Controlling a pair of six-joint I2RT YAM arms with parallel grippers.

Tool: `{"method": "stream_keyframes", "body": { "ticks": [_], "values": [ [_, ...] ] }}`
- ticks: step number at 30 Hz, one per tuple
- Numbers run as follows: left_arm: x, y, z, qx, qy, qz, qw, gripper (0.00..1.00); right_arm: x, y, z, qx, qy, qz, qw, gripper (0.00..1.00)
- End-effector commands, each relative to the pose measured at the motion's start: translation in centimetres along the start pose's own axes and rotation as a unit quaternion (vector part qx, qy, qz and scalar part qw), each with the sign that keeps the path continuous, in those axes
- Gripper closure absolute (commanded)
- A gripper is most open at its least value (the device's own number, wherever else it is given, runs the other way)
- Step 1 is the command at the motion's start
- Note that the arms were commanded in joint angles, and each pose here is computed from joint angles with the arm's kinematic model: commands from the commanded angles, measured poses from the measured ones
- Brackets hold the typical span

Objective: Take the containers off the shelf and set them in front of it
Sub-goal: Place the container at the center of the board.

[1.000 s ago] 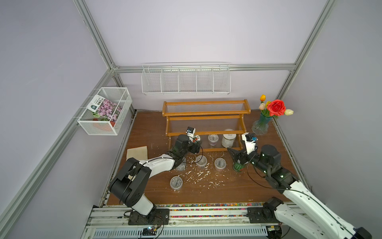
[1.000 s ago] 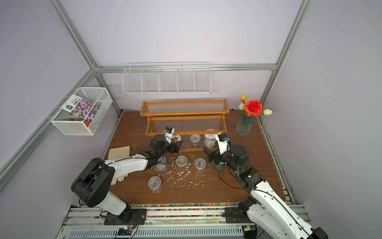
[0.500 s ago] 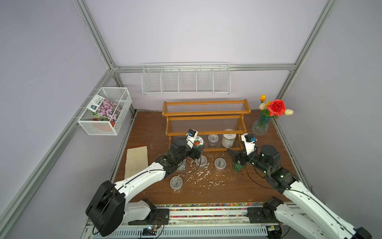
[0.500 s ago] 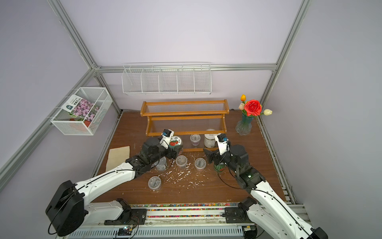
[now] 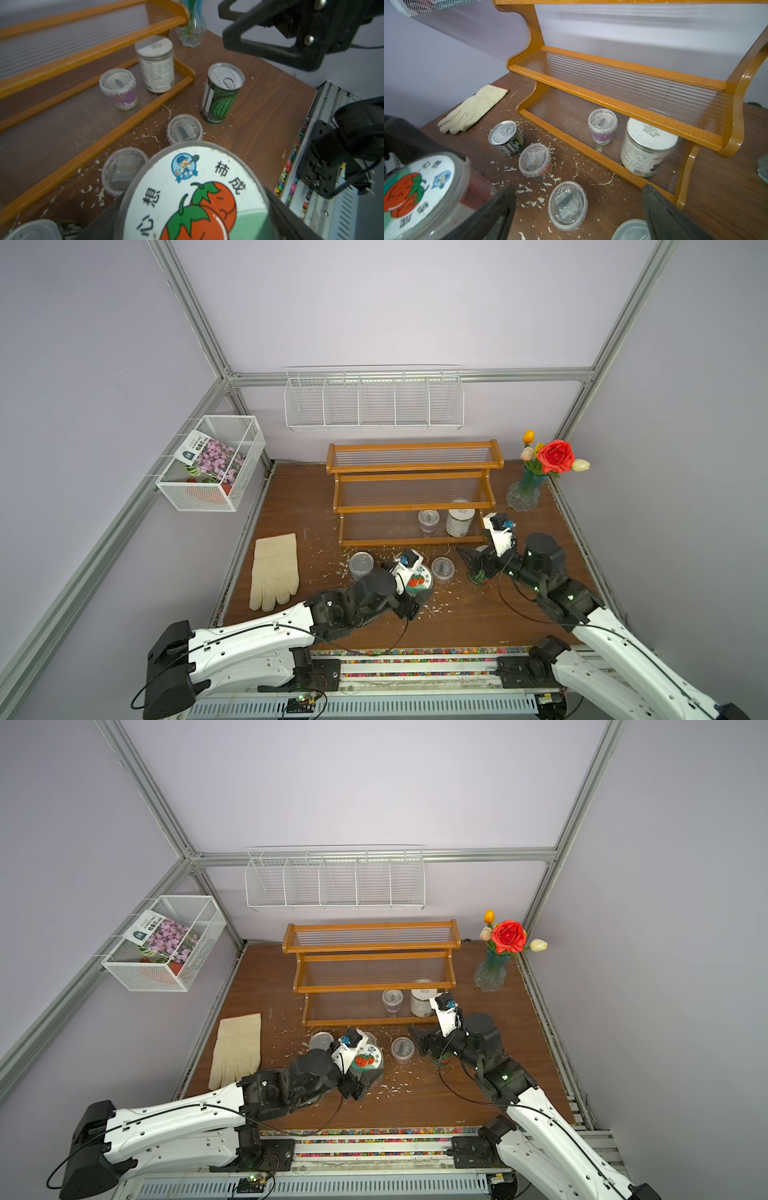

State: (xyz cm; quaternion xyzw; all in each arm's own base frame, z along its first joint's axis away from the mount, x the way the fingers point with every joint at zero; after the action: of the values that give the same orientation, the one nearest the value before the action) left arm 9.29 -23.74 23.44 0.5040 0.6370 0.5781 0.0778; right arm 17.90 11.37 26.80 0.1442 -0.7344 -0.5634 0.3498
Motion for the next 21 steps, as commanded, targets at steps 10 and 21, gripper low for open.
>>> {"method": "stream_keyframes", "body": {
  "ticks": [10, 21],
  "values": [
    [-2.4, -5.9, 2.6, 0.042, 0.048, 0.015, 0.998, 0.23, 0.2, 0.5, -0.1, 0.009, 0.004, -0.007, 1.0, 0.03],
    [-3.9, -7.3, 4.0, 0.043, 0.083, 0.031, 0.995, 0.2, 0.1, 0.2, -0.1, 0.009, 0.0, -0.005, 1.0, 0.03]
  ]
}}
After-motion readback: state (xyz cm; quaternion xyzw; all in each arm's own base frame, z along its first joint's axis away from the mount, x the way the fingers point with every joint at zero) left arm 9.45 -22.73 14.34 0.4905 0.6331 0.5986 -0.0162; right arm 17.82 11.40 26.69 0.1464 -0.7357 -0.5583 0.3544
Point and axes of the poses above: each gripper's point midway between its finger pads, its own x axis back along the fingers, its own z axis along the line the jaws close on, y = z × x, the point moved 10 cm from there along x, back along the fingers, and after that the axes turned 14 degrees about x, right-handed, at the moved point
